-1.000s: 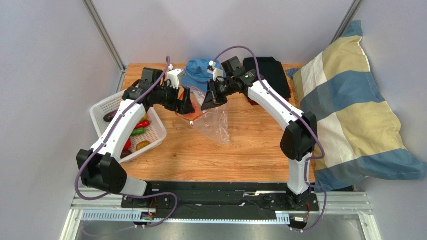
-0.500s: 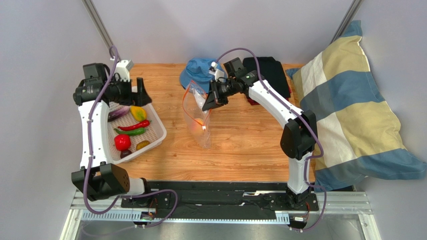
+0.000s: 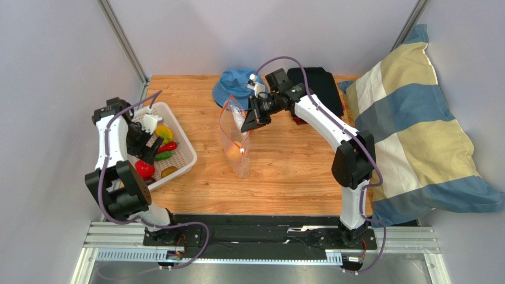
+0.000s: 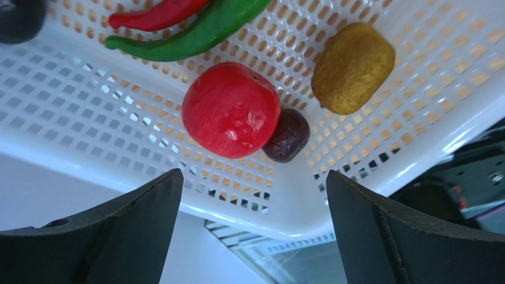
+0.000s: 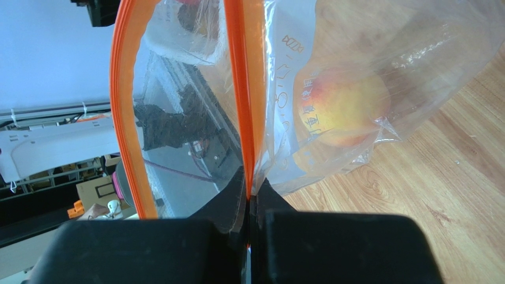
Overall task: Place the food in the zip-top bag and seal the zipper
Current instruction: Pick up the fake fruit from the bin, then place the fake fruit in the zipper food storage bag.
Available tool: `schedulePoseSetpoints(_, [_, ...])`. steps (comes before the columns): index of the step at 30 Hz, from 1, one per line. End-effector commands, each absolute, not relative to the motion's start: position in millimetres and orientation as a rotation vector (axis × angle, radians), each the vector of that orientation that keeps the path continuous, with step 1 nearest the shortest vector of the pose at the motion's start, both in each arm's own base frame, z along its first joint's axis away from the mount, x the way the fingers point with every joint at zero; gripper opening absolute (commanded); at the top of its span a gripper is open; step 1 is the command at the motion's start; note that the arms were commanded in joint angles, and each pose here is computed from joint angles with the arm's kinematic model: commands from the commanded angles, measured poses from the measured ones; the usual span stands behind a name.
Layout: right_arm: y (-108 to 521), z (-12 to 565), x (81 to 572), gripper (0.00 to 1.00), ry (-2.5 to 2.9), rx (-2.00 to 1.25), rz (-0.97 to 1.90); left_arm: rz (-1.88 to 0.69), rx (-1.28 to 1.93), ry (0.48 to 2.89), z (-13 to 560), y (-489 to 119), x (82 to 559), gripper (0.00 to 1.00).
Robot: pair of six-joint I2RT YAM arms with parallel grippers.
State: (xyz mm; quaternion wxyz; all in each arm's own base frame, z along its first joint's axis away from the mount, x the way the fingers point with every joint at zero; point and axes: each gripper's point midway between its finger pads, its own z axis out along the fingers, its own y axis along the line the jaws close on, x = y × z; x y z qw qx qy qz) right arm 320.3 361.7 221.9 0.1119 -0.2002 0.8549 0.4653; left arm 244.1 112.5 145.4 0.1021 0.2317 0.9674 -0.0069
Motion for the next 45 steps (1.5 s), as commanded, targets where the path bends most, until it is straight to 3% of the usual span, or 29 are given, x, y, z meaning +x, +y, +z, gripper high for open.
schedulePoseSetpoints(1, [359.6, 237.9, 322.5, 0.0, 2.441, -0.65, 1.345, 0.005, 0.977, 2.878, 118.3, 133.3, 249.6, 0.99])
schedulePoseSetpoints(15, [356.8, 241.3, 328.9, 0.0, 2.409, -0.674, 1.284, -0.047, 1.127, 2.963, 61.5, 149.6, 261.4, 0.99])
schedulePoseSetpoints(18, [356.9, 240.9, 330.2, 0.0, 2.408, -0.675, 1.277, -0.071, 1.132, 2.945, 72.0, 144.4, 264.7, 0.85])
schedulePoseSetpoints(19, [356.6, 240.1, 330.4, 0.0, 2.41, -0.673, 1.273, -0.057, 1.115, 2.912, 86.0, 142.6, 272.2, 0.77])
schedulePoseSetpoints(20, [356.4, 239.0, 330.6, 0.0, 2.411, -0.674, 1.27, -0.117, 1.083, 2.874, 93.9, 131.5, 276.1, 0.62])
schedulePoseSetpoints(22, [355.1, 237.5, 330.1, 0.0, 2.419, -0.667, 1.262, -0.146, 1.026, 2.81, 129.5, 118.3, 282.4, 0.53])
schedulePoseSetpoints(26, [354.7, 228.1, 328.0, 0.0, 2.456, -0.635, 1.264, -0.347, 0.934, 2.55, 207.5, 56.3, 296.2, 0.46])
schedulePoseSetpoints(31, [363.7, 225.9, 324.8, 0.0, 2.473, -0.623, 1.307, -0.63, 0.826, 2.133, 326.2, -49.2, 306.8, 0.45])
schedulePoseSetpoints(36, [373.2, 223.0, 321.9, 0.0, 2.491, -0.615, 1.338, -0.806, 0.817, 1.82, 390.4, -133.0, 304.5, 0.45])
schedulePoseSetpoints(37, [374.4, 223.2, 321.0, 0.0, 2.491, -0.616, 1.34, -0.912, 0.823, 1.841, 380.9, -163.8, 294.2, 0.45])
schedulePoseSetpoints(41, [375.4, 227.0, 318.3, 0.0, 2.487, -0.613, 1.352, -0.949, 0.831, 1.736, 381.4, -213.1, 303.4, 0.45])
schedulePoseSetpoints(45, [372.7, 230.9, 314.3, 0.0, 2.482, -0.62, 1.345, -0.956, 0.858, 1.857, 331.1, -240.2, 313.0, 0.46])
